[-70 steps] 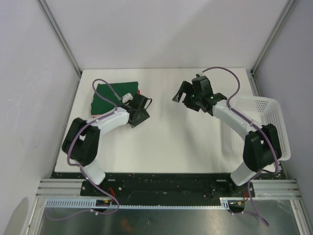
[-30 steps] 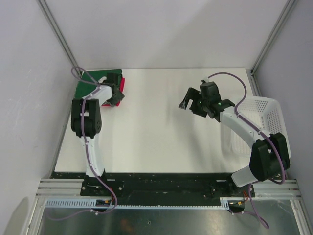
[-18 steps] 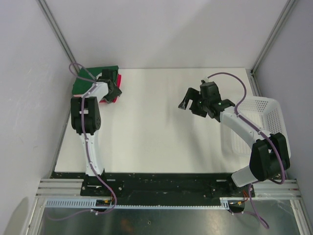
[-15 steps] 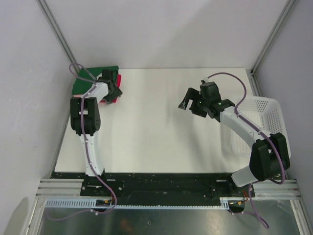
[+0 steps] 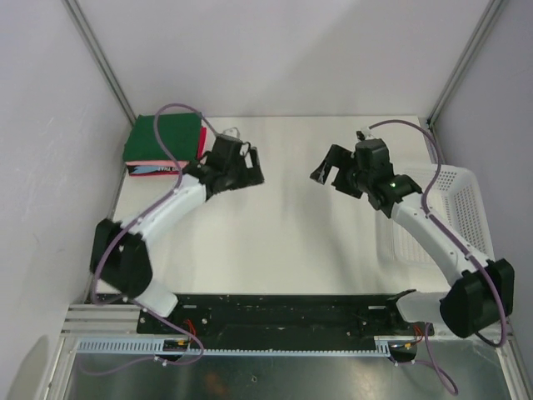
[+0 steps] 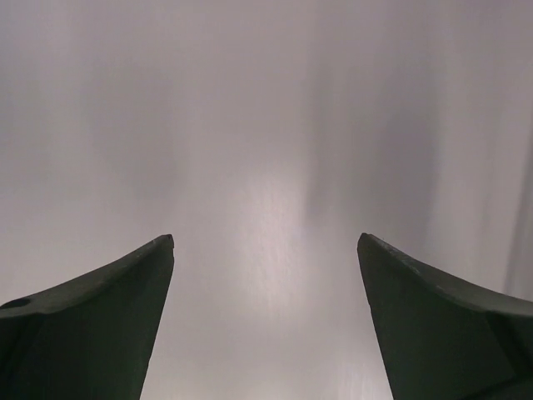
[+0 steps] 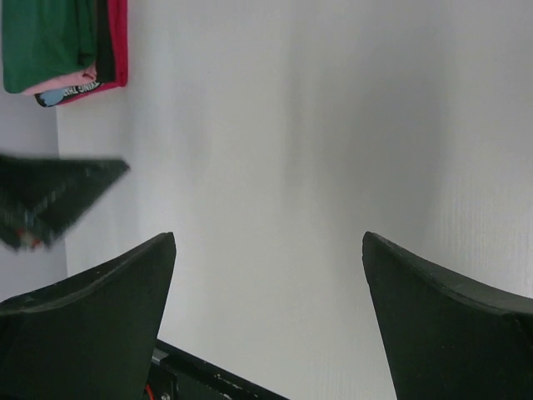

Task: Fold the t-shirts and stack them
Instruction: Put the neatly folded tshirt into the corner of the board with the left arm

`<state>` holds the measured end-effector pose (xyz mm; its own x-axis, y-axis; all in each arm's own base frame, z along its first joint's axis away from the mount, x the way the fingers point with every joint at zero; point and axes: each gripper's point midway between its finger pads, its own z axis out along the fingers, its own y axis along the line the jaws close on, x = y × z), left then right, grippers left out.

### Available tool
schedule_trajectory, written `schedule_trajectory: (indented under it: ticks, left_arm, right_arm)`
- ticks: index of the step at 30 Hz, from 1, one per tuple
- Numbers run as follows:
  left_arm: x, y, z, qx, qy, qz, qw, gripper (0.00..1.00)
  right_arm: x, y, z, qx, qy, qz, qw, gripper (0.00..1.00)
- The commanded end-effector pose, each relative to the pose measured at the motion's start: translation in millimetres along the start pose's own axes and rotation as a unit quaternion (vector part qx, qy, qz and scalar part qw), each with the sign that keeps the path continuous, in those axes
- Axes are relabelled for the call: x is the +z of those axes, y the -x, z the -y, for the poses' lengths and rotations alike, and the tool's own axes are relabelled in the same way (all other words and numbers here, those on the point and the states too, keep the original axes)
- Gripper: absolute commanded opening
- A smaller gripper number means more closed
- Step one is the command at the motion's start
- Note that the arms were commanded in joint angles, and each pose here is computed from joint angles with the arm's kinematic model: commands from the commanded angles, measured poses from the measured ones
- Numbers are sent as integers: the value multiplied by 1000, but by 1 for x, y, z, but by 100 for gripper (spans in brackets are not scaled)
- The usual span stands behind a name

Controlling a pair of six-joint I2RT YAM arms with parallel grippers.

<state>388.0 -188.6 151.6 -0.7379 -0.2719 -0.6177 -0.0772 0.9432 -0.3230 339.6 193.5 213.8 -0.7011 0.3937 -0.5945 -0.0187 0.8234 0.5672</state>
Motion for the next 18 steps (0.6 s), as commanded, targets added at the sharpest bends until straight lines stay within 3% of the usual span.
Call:
schedule_trajectory:
  ticks: [1, 9, 18]
  left_arm:
    - [-67, -12, 39, 97, -85, 40, 991, 98]
    - [-136, -11, 38, 169, -149, 105, 969, 99]
    - [-139, -15, 15, 188, -123, 136, 965, 99]
  right_arm:
    - [-34, 11, -6, -14, 7, 31, 999, 99]
    - [-75, 15, 0, -23, -6, 62, 998, 99]
    - [-85, 22, 4, -28, -13, 93, 995, 99]
